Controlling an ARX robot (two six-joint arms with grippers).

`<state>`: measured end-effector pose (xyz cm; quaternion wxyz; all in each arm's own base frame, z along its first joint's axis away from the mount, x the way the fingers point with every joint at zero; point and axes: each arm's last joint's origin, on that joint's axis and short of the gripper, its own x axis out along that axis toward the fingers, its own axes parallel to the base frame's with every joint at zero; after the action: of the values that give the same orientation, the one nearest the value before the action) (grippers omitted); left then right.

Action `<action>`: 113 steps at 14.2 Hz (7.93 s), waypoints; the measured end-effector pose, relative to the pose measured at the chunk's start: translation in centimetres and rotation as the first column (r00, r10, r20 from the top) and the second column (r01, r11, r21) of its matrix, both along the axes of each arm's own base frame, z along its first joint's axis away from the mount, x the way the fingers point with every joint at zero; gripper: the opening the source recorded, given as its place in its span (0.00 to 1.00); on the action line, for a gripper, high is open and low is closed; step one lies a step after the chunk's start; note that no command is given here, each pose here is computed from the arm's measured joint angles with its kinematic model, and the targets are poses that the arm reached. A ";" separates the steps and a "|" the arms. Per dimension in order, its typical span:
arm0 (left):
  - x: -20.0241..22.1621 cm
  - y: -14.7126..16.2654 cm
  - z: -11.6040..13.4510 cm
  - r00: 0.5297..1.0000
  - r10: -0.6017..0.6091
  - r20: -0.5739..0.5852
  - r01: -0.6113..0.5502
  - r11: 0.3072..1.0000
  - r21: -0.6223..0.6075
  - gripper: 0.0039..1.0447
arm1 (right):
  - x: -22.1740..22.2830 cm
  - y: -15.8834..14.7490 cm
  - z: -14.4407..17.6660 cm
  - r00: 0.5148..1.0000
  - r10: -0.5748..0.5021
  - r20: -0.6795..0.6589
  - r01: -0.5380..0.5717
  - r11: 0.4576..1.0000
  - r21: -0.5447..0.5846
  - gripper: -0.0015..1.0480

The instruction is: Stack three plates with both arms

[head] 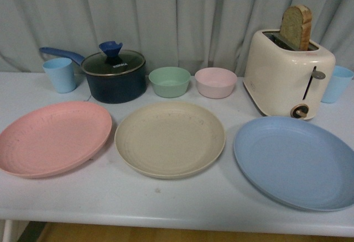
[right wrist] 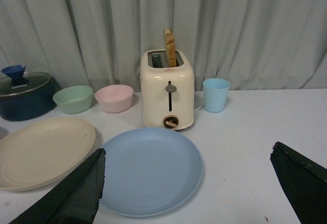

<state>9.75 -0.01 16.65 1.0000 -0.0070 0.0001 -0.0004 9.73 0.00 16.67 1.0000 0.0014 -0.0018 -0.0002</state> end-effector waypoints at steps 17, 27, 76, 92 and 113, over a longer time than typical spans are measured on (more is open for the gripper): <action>-0.1 -0.2 -0.2 0.972 0.067 -0.227 -0.079 0.996 -0.042 0.94 | 0.0 0.0 0.0 1.000 0.000 -0.001 0.000 1.000 0.000 0.94; 18.2 1.5 6.3 0.875 0.110 -0.472 -0.169 0.982 -0.084 0.94 | 0.0 0.0 0.0 1.000 0.000 0.000 0.000 1.000 -0.001 0.94; 28.5 -10.0 -4.5 0.736 -0.052 -0.675 -0.113 0.974 -0.198 0.02 | 0.0 0.0 0.0 1.000 0.000 0.000 0.000 1.000 -0.001 0.94; 26.7 -9.8 2.4 0.924 -0.098 -0.370 -0.029 0.946 -0.323 0.94 | 0.0 0.0 0.0 1.000 0.000 0.000 0.000 1.000 -0.001 0.94; 3.9 0.0 0.0 1.000 0.000 0.001 0.000 1.000 -0.001 0.01 | 0.0 0.0 0.0 1.000 0.000 0.000 0.000 1.000 -0.001 0.94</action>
<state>13.65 -0.01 16.64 1.0000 -0.0073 -0.0005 -0.0002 9.73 0.00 16.67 1.0000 0.0010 -0.0016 -0.0004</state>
